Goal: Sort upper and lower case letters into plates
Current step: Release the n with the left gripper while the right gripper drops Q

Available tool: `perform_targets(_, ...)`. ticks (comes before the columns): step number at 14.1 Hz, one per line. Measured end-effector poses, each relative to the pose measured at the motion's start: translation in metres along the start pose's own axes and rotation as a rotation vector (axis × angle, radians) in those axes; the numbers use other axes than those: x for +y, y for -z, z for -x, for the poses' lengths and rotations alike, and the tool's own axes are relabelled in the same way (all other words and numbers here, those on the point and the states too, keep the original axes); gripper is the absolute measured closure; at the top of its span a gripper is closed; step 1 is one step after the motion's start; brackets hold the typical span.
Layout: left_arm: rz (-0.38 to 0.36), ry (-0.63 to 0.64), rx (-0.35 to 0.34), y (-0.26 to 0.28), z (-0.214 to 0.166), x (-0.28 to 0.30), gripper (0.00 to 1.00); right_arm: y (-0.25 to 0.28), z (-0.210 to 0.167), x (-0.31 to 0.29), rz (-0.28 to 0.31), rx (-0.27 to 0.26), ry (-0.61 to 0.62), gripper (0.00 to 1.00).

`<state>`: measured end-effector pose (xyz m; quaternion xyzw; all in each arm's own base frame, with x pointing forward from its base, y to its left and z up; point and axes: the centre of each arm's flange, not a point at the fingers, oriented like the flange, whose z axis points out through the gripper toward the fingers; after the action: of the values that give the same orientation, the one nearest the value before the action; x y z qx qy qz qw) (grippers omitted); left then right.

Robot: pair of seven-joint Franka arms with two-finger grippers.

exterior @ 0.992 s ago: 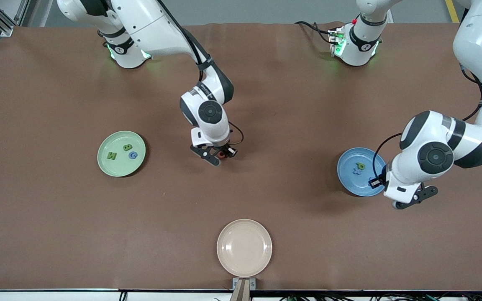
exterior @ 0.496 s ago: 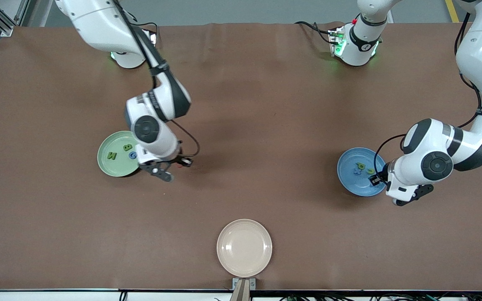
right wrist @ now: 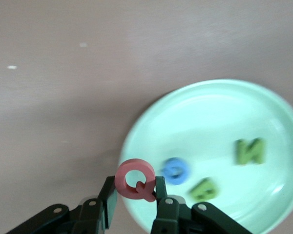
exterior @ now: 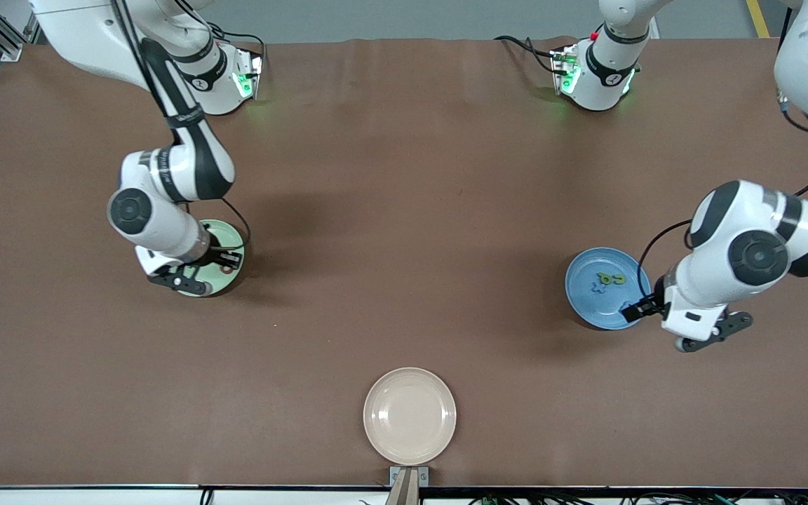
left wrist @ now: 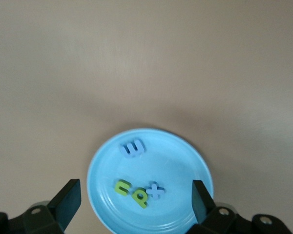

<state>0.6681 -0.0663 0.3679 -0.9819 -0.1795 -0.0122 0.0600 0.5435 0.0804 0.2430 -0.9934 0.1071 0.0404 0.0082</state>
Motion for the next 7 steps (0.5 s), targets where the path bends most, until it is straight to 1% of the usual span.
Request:
perform_targets(2,-0.016,-0.058,0.033,0.053,-0.009,-0.007,0.0,-0.008,-0.002,0.038,-0.009,0.029,0.043,0.63)
perform_targets(4,-0.044,-0.118,0.033,0.095,-0.014,-0.021,0.0,-0.02,0.0,0.064,-0.011,0.06,0.068,0.63)
perform_targets(5,-0.055,-0.147,0.037,0.11,-0.016,-0.027,0.0,-0.024,0.002,0.072,-0.012,0.074,0.073,0.63)
perform_targets(7,-0.068,-0.191,0.07,0.137,-0.016,-0.037,0.0,-0.034,0.005,0.077,-0.01,0.084,0.075,0.63)
